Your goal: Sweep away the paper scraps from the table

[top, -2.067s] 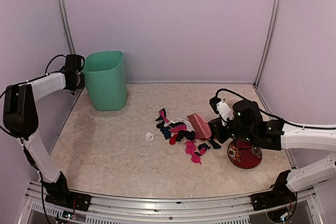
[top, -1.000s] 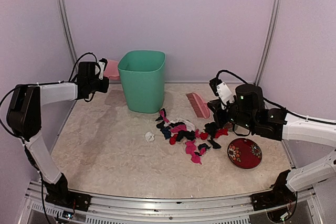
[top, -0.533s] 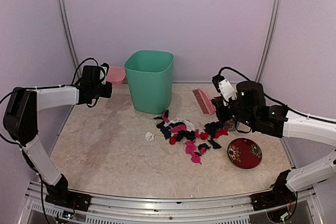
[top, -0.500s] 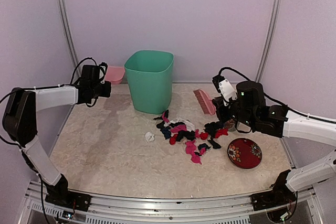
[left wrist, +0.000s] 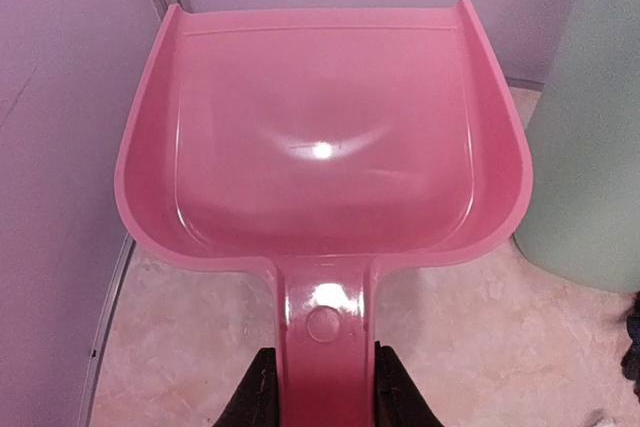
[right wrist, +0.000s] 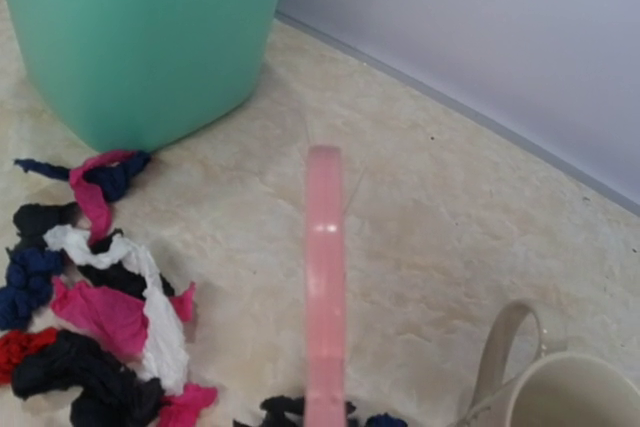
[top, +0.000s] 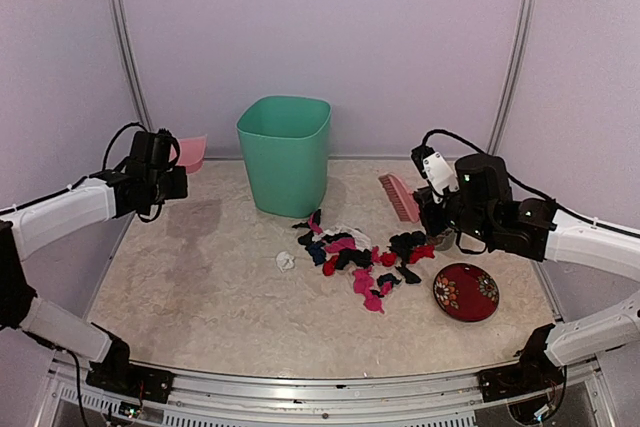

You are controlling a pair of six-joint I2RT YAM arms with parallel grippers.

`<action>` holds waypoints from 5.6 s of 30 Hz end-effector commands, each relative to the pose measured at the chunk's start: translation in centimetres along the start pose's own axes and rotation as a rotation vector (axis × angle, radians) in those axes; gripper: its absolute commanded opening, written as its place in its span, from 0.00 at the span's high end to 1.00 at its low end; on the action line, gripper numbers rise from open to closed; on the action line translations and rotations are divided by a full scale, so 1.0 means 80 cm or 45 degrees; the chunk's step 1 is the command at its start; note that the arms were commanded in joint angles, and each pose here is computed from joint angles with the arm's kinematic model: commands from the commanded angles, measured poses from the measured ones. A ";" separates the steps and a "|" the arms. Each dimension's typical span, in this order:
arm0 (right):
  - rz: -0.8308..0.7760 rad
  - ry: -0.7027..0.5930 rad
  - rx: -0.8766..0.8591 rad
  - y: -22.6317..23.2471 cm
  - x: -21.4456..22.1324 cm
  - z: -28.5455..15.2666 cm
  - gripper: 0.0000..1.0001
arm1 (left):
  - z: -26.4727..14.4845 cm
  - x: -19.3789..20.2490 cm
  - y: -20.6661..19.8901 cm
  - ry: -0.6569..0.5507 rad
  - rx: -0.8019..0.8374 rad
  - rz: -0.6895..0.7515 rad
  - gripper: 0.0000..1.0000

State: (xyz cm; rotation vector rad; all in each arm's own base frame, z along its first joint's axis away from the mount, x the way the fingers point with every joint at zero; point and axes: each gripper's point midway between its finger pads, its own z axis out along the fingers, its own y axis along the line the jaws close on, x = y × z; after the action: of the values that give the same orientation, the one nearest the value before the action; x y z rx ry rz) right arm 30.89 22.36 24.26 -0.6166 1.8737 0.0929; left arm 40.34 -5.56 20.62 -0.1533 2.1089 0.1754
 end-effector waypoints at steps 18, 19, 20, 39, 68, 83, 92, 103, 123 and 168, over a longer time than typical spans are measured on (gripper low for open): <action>-0.083 0.049 -0.092 0.009 -0.023 0.010 1.00 | -0.191 0.176 -0.162 0.388 0.504 0.165 1.00; -0.094 0.052 -0.111 0.012 -0.024 0.012 1.00 | -0.194 0.185 -0.165 0.411 0.506 0.179 1.00; -0.105 0.051 -0.128 0.016 -0.027 0.014 1.00 | -0.198 0.195 -0.169 0.433 0.516 0.197 1.00; -0.496 0.221 -0.154 0.057 -0.002 0.131 1.00 | -0.235 0.324 -0.180 0.582 0.456 0.525 1.00; -0.961 0.171 -0.428 0.224 0.039 0.177 1.00 | -0.184 0.345 -0.233 0.640 0.620 0.555 1.00; -1.078 0.075 -0.688 0.271 0.069 0.089 1.00 | -0.163 0.346 -0.239 0.675 0.621 0.548 1.00; -1.172 -0.106 -0.883 0.294 0.073 0.027 1.00 | -0.159 0.355 -0.245 0.682 0.631 0.564 1.00; -1.100 -0.168 -0.505 0.230 0.010 0.028 1.00 | -0.174 0.362 -0.253 0.664 0.686 0.609 1.00; -0.478 0.281 0.174 0.041 0.059 0.035 1.00 | -0.204 0.367 -0.298 0.643 0.810 0.727 1.00; -0.238 0.128 -0.209 0.111 0.025 0.007 1.00 | -0.190 0.304 -0.343 0.344 0.878 0.584 1.00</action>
State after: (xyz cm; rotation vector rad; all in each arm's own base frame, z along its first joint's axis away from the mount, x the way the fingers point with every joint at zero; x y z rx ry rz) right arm 25.85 30.53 17.01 -1.0380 1.9502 0.1511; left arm 19.46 -36.04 3.51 0.7982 2.4017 -0.2976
